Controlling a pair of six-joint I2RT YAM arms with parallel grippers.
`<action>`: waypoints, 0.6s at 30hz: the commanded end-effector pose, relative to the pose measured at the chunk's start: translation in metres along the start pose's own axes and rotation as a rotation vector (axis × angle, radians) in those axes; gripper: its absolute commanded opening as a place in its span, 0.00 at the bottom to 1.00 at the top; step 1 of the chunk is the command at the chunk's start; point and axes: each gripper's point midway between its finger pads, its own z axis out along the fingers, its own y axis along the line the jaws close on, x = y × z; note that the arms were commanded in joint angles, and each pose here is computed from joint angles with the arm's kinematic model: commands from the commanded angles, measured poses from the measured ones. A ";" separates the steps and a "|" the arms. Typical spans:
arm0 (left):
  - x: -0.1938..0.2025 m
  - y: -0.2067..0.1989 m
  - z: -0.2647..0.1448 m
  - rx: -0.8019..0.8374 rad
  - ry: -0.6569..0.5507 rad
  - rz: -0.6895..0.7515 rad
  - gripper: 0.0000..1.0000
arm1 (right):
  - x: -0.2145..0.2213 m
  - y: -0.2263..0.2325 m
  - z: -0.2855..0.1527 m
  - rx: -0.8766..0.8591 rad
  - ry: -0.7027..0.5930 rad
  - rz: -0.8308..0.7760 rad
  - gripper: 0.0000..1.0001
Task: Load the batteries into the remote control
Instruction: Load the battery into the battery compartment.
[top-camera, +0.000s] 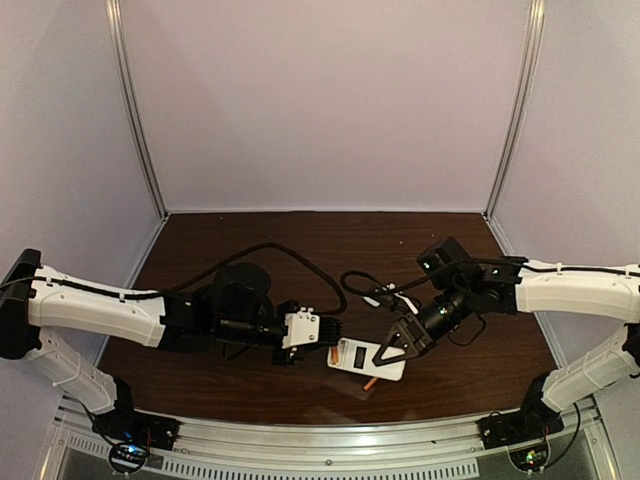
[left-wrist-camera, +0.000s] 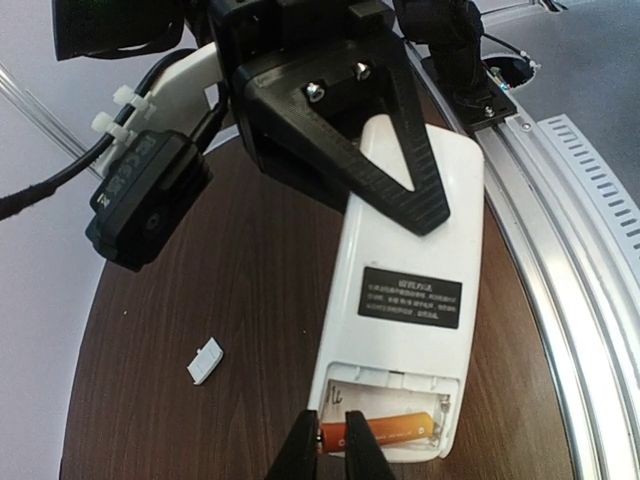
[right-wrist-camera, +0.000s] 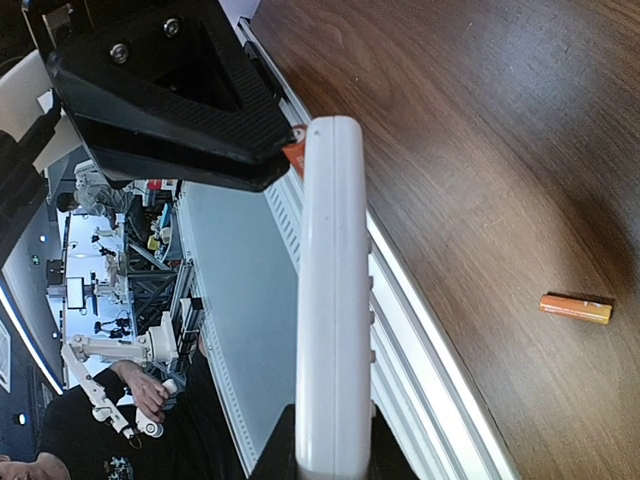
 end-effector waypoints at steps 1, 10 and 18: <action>0.000 -0.011 0.006 0.065 0.002 -0.010 0.10 | -0.015 0.020 -0.007 -0.025 -0.044 -0.102 0.00; 0.005 -0.022 0.014 0.127 0.039 0.006 0.09 | -0.016 0.025 -0.010 -0.027 -0.043 -0.126 0.00; 0.013 -0.035 0.014 0.180 0.065 0.009 0.08 | -0.020 0.029 -0.014 -0.014 -0.062 -0.147 0.00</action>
